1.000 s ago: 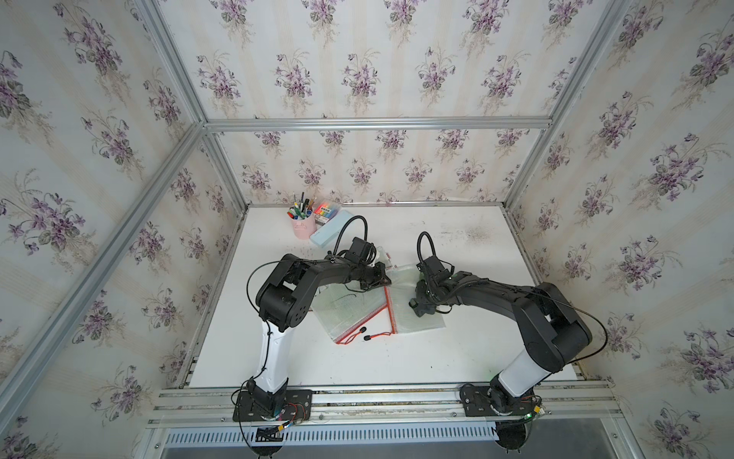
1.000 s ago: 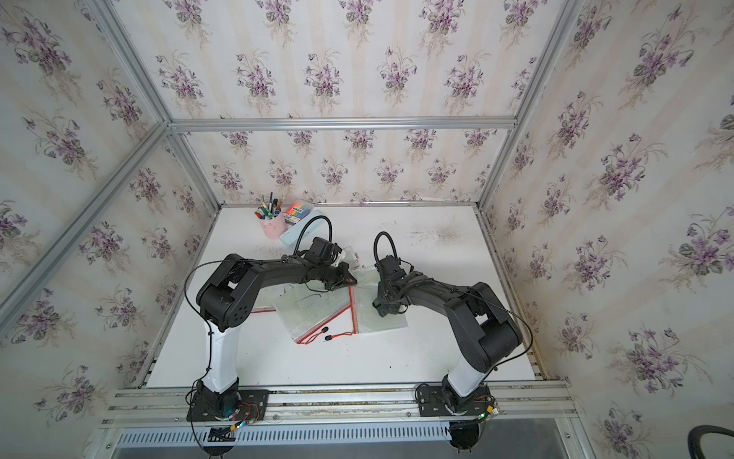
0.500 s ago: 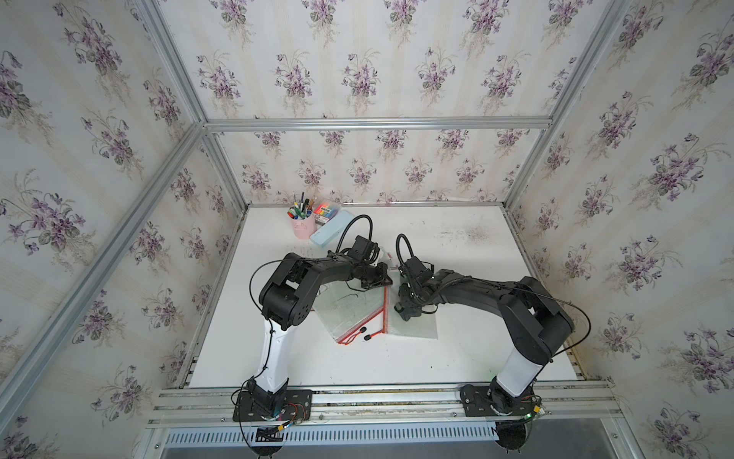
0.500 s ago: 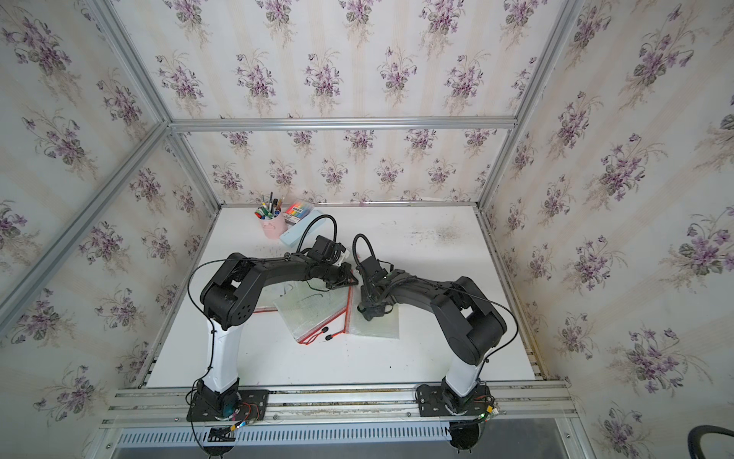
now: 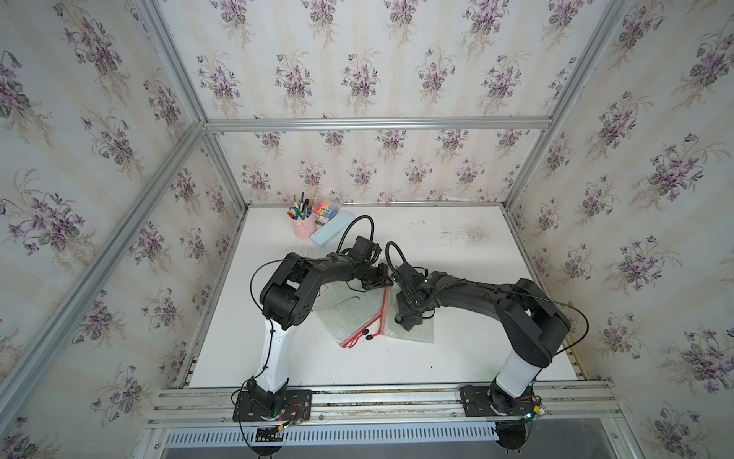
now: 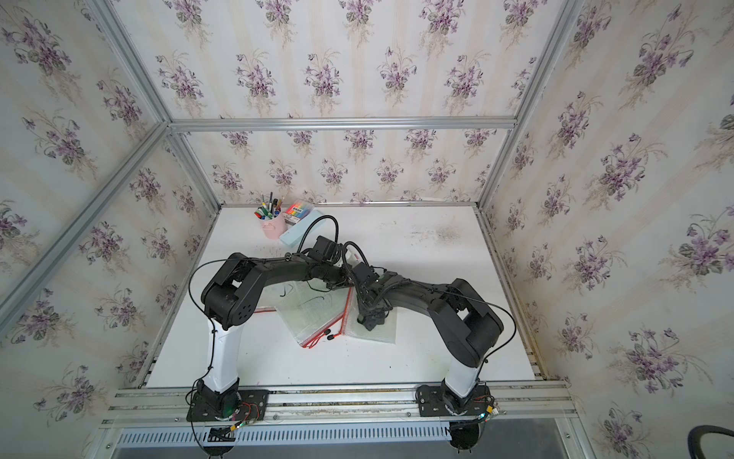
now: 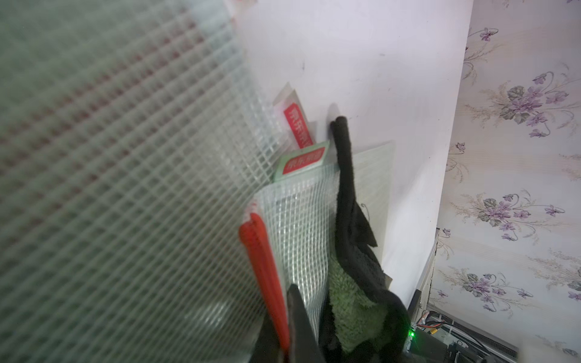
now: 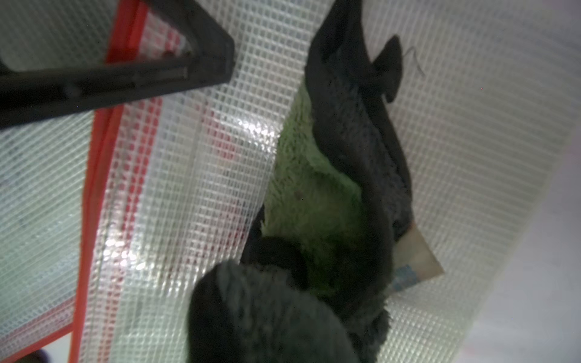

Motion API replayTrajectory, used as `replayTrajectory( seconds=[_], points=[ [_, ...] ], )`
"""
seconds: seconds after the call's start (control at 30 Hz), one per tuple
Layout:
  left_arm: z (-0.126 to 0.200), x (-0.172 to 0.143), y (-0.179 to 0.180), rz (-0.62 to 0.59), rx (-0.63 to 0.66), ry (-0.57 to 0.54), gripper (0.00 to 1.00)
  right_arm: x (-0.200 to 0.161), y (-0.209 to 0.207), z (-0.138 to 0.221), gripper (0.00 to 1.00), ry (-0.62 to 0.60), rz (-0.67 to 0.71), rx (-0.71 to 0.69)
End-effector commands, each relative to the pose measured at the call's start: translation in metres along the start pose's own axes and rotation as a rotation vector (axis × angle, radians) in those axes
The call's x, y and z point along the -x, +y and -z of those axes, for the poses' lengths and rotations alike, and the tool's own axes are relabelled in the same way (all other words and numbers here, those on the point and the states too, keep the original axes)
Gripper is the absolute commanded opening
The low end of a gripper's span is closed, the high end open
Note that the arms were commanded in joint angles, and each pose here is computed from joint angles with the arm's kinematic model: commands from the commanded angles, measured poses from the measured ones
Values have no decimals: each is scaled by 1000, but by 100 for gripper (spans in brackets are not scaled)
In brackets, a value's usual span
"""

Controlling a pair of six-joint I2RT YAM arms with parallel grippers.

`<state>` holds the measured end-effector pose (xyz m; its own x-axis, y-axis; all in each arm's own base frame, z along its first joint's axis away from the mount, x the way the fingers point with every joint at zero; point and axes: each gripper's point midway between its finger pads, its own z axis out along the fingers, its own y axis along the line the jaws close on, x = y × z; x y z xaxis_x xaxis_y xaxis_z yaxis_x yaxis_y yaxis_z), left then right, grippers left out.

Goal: Wipe the document bag
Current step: Wipe the dirt from the document bag.

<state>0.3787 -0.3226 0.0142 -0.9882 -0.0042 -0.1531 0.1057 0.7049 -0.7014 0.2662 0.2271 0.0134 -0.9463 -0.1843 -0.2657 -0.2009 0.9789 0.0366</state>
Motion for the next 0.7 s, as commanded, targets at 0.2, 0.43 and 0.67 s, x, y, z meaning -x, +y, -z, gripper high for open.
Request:
replayTrajectory(
  seconds=[0.2,0.43,0.67],
  points=[
    [0,-6,19,-15,94,25,0,-34,-104,15,9,79,-122,-209],
    [-2,-10,20,-12,93,35,0,-6,14,18,9,25,-6,56],
    [-2,-10,17,-22,83,39,0,-44,10,-17,9,144,8,67]
  ],
)
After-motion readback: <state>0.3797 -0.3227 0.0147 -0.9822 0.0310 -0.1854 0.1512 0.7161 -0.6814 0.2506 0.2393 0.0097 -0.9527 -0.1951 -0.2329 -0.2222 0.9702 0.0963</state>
